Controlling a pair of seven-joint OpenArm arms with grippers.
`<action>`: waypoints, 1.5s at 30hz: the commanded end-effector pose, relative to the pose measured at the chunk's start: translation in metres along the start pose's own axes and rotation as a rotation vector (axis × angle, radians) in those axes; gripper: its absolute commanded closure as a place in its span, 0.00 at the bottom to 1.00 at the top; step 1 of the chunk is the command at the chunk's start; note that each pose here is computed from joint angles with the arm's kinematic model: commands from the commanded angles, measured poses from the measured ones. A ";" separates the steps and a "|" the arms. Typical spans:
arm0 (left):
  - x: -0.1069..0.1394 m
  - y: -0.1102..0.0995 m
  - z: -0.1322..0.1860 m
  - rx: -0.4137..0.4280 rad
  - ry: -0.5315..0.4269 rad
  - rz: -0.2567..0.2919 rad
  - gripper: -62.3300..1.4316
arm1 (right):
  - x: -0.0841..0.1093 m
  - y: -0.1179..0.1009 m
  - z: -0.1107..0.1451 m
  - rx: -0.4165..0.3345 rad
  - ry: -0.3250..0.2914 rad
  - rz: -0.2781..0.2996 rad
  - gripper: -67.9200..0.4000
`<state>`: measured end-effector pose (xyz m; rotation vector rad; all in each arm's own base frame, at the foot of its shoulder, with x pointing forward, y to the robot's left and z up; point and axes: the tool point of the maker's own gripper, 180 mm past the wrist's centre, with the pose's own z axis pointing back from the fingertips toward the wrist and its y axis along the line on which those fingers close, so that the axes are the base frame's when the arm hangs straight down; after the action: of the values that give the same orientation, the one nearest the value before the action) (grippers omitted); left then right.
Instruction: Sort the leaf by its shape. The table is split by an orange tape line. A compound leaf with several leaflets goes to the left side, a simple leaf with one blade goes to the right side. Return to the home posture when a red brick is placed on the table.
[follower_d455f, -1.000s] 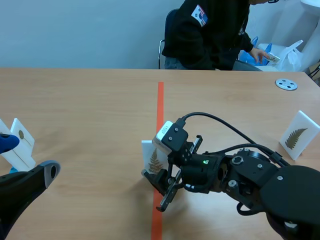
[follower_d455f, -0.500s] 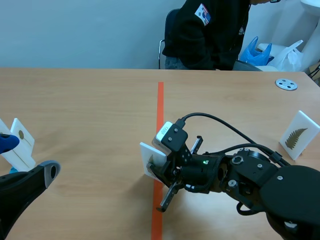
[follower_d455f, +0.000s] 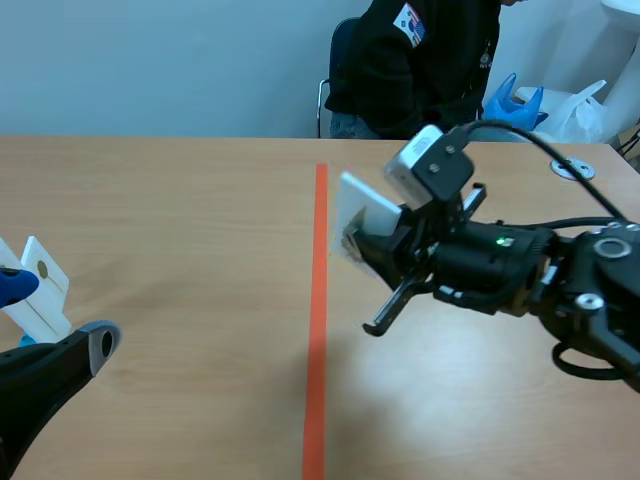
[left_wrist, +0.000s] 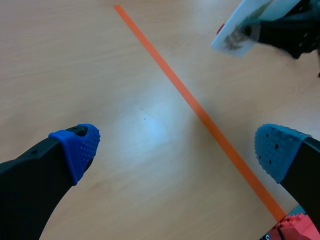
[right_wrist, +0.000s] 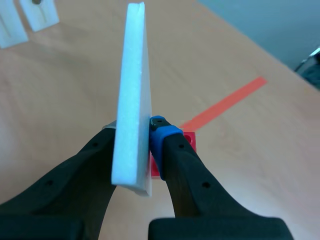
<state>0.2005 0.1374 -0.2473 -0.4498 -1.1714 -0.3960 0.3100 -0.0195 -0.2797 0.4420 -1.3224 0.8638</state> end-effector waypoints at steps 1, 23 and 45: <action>0.010 -0.002 0.000 -0.003 -0.038 -0.001 0.00 | 0.007 -0.007 0.007 -0.027 -0.011 -0.003 0.97; 0.011 -0.002 0.000 -0.003 -0.043 -0.001 0.00 | -0.042 -0.137 0.147 -0.571 0.046 -0.343 0.97; 0.013 -0.002 0.000 -0.003 -0.057 -0.001 0.00 | -0.154 -0.161 0.175 -0.785 0.168 -0.499 0.97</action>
<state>0.2014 0.1373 -0.2448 -0.4534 -1.1859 -0.3932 0.3067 -0.2909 -0.3720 0.0577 -1.1585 -0.0710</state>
